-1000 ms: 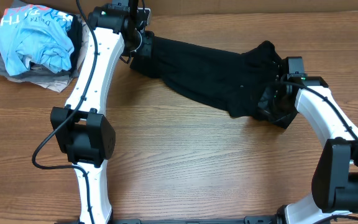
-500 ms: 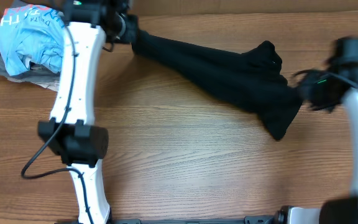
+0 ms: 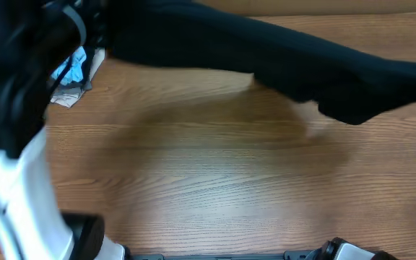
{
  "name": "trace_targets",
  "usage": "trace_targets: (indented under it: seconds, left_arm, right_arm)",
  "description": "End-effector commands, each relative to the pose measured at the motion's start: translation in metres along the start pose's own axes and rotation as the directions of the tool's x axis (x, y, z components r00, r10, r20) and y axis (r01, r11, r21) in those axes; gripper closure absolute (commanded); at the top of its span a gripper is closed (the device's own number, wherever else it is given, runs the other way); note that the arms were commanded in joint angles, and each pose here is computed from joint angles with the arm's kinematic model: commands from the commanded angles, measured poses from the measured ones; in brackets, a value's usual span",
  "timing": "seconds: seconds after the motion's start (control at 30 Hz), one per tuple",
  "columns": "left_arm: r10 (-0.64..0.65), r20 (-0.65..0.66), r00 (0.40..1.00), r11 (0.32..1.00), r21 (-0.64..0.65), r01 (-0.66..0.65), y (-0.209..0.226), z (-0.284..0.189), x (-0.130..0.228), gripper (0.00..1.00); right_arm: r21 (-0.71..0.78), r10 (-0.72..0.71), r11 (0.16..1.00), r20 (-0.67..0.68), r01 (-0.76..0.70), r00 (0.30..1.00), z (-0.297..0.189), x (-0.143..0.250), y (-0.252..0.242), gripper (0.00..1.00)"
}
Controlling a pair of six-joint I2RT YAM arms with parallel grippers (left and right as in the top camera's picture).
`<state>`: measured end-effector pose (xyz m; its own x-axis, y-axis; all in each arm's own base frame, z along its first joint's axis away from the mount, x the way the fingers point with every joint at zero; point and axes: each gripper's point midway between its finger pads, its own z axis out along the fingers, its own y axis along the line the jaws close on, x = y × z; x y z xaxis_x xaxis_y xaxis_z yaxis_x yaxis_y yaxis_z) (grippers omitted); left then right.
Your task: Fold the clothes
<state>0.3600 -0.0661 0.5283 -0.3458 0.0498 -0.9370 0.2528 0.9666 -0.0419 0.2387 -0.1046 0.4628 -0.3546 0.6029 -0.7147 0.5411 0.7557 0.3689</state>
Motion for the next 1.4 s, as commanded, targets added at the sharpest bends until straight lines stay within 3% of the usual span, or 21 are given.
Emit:
trace_targets:
  seconds: [0.0,0.23,0.47,0.57,0.73,0.87,1.07,1.2,1.37]
  left_arm:
    - [0.032,0.099,0.995,0.992,-0.125,-0.019,0.016,-0.053,-0.017,0.96]
    - [0.033,0.117,0.993,0.980,-0.199,-0.009,0.019,-0.110,-0.005,0.96]
    - [-0.048,-0.101,0.994,0.974,-0.226,0.024,0.030,-0.074,0.041,0.96]
    - [-0.090,-0.256,0.963,0.973,-0.231,0.029,0.035,-0.037,0.071,0.96]
    - [-0.149,-0.487,0.860,0.971,-0.234,0.035,0.044,0.034,0.125,0.96]
    - [-0.179,-0.638,0.749,0.970,-0.241,0.026,0.053,0.091,0.173,0.96]
    - [-0.200,-0.780,0.593,0.970,-0.242,0.008,0.065,0.173,0.250,0.96]
    - [-0.198,-0.785,0.587,0.971,-0.238,0.010,0.073,0.233,0.285,0.96]
    - [-0.189,-0.725,0.662,0.971,-0.238,0.017,0.084,0.302,0.309,0.96]
  right_arm:
    - [0.030,-0.025,0.999,0.139,0.021,0.990,-0.039,-0.018,-0.006,0.96]
    - [-0.019,-0.054,0.998,0.281,0.062,0.958,-0.100,-0.007,0.004,0.96]
    - [-0.047,-0.148,0.985,0.235,0.164,0.961,-0.096,0.008,0.010,0.96]
    - [-0.061,-0.163,0.983,0.114,0.171,0.980,-0.062,0.018,0.006,0.96]
    - [-0.077,-0.173,0.984,-0.152,0.163,0.973,0.013,0.043,-0.008,0.96]
    - [-0.102,-0.199,0.979,-0.349,0.174,0.916,0.081,0.067,-0.011,0.96]
    - [-0.161,-0.261,0.965,-0.521,0.207,0.813,0.187,0.108,0.003,0.96]
    - [-0.196,-0.295,0.955,-0.558,0.222,0.775,0.255,0.129,0.020,0.96]
    - [-0.196,-0.281,0.959,-0.541,0.206,0.793,0.328,0.144,0.036,0.96]
